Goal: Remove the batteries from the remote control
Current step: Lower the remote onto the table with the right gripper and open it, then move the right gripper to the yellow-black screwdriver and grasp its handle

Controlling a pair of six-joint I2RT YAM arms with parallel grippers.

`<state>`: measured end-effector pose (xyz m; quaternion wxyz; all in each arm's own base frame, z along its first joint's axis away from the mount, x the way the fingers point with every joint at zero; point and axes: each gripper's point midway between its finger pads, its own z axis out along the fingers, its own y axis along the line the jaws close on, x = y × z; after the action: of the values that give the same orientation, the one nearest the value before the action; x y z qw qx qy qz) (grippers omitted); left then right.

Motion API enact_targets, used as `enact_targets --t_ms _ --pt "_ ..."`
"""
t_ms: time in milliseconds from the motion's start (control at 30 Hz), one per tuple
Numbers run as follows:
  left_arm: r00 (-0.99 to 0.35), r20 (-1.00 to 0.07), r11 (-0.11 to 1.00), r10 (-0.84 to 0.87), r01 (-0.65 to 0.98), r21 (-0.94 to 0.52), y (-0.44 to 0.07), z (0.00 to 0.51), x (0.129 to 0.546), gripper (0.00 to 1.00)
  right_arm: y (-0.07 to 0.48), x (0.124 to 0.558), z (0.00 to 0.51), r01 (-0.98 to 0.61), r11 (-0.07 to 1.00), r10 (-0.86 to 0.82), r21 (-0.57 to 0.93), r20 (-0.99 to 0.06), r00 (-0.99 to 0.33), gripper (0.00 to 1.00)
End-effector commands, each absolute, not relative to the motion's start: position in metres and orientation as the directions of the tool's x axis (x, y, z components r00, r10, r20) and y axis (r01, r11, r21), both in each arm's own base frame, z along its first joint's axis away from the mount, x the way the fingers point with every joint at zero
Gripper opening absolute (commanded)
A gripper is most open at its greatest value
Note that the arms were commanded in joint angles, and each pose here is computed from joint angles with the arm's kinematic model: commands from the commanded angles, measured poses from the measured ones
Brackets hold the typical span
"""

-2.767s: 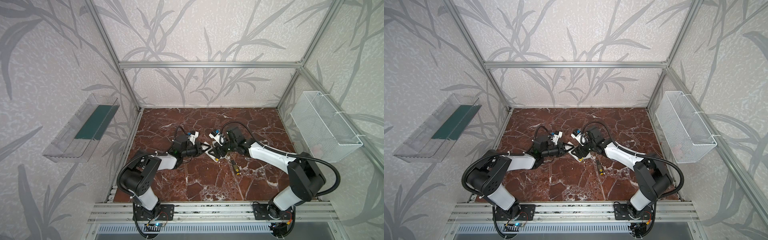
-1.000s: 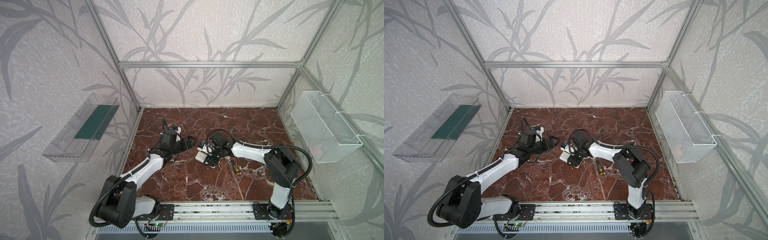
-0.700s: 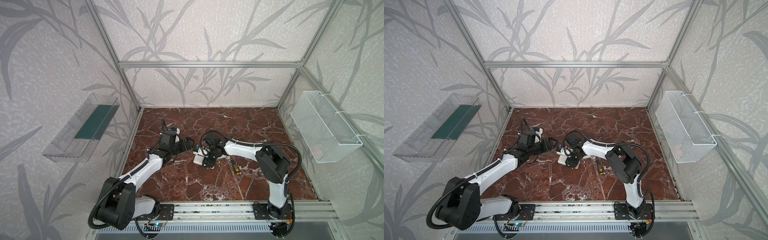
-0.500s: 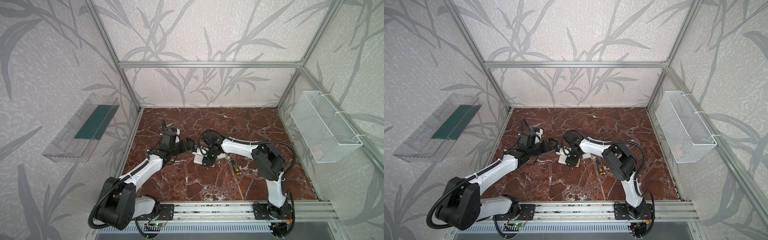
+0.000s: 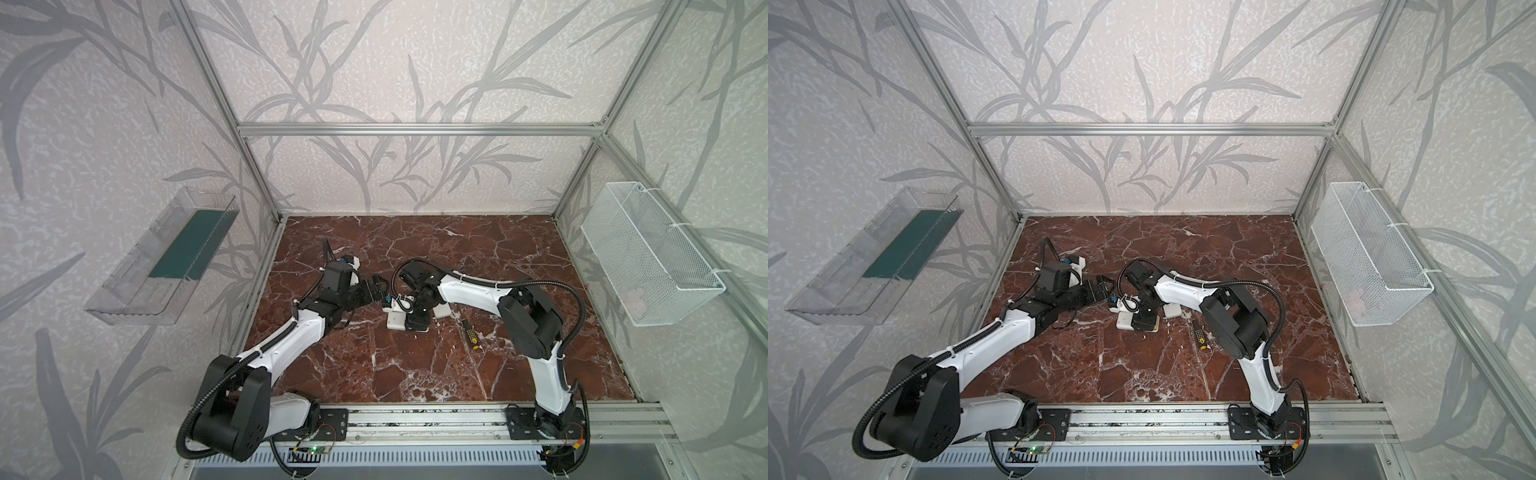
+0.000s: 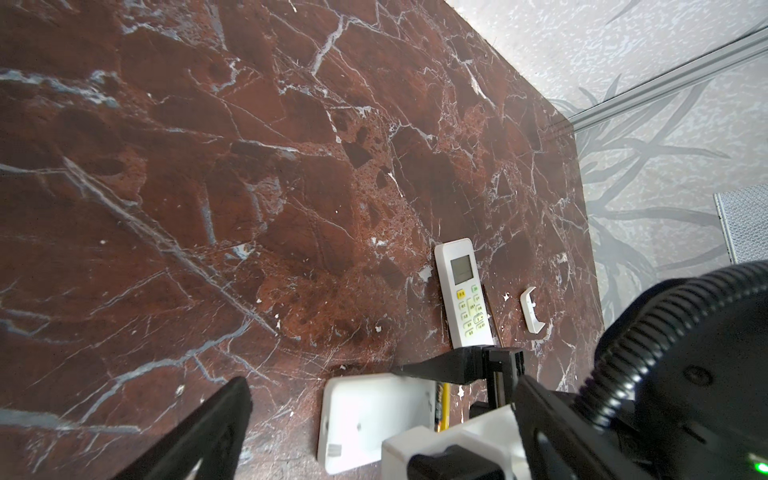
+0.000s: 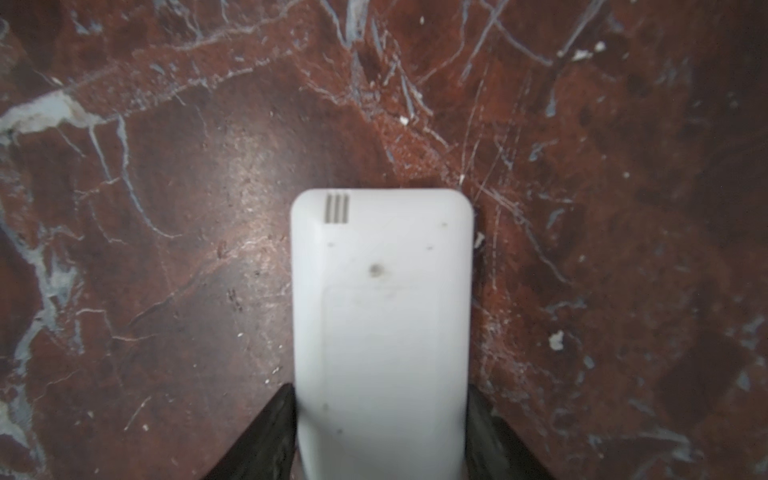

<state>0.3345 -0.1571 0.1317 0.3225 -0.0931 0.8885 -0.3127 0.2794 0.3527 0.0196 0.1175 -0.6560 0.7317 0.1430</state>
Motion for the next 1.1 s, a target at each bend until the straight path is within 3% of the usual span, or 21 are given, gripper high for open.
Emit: enact_targets --t_ms 0,167,267,433,633,900,1067 --pt "-0.758 -0.537 0.784 -0.369 0.056 -0.618 -0.155 0.140 0.334 0.99 0.345 0.267 0.005 -0.992 0.076 -0.946 0.101 -0.306 -0.104 0.63" --pt "-0.758 -0.541 0.783 -0.366 0.064 -0.619 -0.156 0.142 0.334 0.99 0.351 0.272 0.019 -0.991 0.097 -0.929 0.087 -0.350 -0.122 0.64" --pt "-0.757 -0.544 0.785 -0.362 0.068 -0.616 -0.156 0.143 0.335 0.99 0.356 0.278 0.046 -0.987 0.147 -0.888 0.068 -0.430 -0.162 0.64" --pt "-0.764 -0.548 0.783 -0.341 0.092 -0.616 -0.160 0.146 0.336 0.99 0.347 0.298 0.090 -0.936 0.344 -0.758 0.071 -0.567 -0.322 0.64" --pt "-0.754 -0.576 0.784 -0.317 0.133 -0.606 -0.162 0.154 0.336 0.99 0.305 0.311 0.123 -0.788 0.602 -0.557 0.132 -0.637 -0.533 0.64" --pt "-0.735 -0.614 0.767 -0.286 0.209 -0.606 -0.168 0.169 0.329 0.99 0.221 0.290 0.099 -0.475 0.874 -0.360 0.101 -0.521 -0.774 0.61" --pt "-0.735 -0.617 0.748 -0.281 0.235 -0.621 -0.175 0.174 0.329 0.99 0.181 0.266 0.073 -0.287 0.949 -0.201 0.129 -0.451 -0.869 0.59"
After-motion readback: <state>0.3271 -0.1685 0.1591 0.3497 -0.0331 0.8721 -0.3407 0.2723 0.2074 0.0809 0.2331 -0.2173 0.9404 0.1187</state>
